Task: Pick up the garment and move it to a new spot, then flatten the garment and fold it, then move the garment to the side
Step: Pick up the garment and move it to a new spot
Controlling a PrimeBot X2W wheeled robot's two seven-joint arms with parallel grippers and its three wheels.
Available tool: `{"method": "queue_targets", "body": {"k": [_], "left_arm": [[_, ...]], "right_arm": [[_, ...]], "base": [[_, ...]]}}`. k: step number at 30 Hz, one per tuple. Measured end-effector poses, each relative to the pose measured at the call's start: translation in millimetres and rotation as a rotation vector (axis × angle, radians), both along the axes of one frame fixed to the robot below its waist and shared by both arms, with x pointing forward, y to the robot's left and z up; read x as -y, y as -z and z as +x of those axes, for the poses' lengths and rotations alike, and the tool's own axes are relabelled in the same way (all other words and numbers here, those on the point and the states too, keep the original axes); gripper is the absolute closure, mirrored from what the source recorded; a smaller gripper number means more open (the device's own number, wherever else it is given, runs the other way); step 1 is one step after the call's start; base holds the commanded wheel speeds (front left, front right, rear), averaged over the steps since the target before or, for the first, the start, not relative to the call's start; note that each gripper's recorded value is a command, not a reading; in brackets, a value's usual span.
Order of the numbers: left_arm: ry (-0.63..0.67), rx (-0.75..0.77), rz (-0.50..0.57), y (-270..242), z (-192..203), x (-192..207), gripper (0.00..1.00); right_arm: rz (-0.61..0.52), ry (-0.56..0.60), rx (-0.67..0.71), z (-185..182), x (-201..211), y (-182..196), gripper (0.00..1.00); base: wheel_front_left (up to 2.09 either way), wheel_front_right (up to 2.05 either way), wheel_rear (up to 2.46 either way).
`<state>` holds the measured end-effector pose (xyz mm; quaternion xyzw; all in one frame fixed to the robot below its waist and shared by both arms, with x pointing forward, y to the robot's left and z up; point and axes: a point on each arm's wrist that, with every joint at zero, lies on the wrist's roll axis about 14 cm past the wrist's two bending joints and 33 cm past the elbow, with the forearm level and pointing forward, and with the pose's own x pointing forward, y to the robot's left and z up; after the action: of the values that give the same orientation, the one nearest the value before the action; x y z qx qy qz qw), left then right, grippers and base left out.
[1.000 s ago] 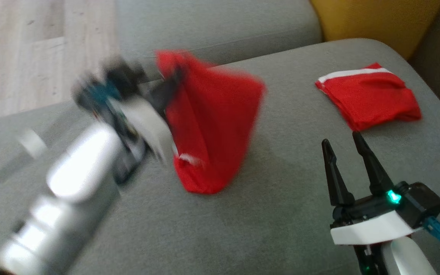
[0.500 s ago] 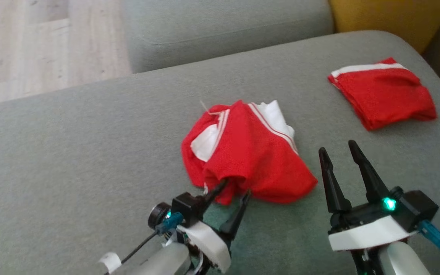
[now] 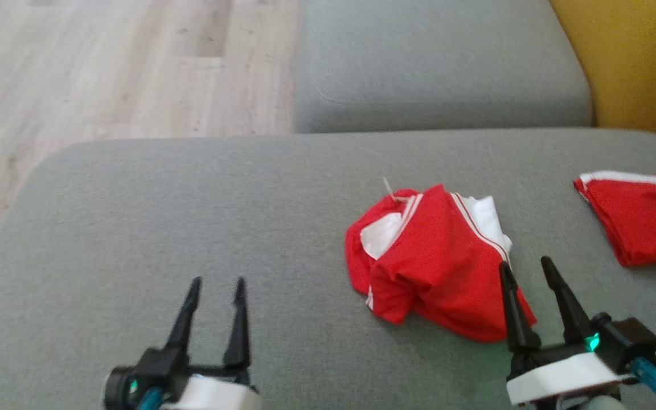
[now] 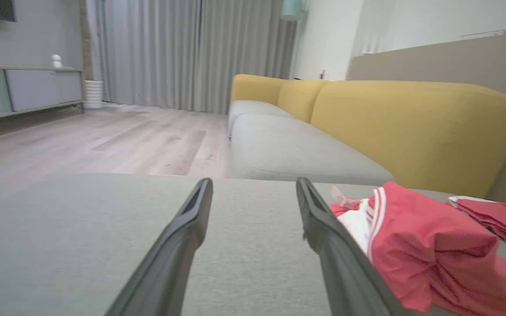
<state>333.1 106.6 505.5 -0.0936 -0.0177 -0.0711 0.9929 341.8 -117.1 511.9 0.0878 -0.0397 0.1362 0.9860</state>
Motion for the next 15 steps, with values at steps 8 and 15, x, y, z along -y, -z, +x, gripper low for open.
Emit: {"method": "queue_targets", "body": {"k": [8,15], "left_arm": [[-0.174,0.015,0.028,5,-45,-54,0.00],[-0.193,-0.025,0.053,21,-64,-62,0.00]], "right_arm": [[-0.004,-0.047,-0.037,-10,-19,12,0.00],[-0.008,-0.051,-0.052,-15,-21,17,0.00]], "base": [[0.00,0.00,0.00],[0.00,0.00,0.00]]}}
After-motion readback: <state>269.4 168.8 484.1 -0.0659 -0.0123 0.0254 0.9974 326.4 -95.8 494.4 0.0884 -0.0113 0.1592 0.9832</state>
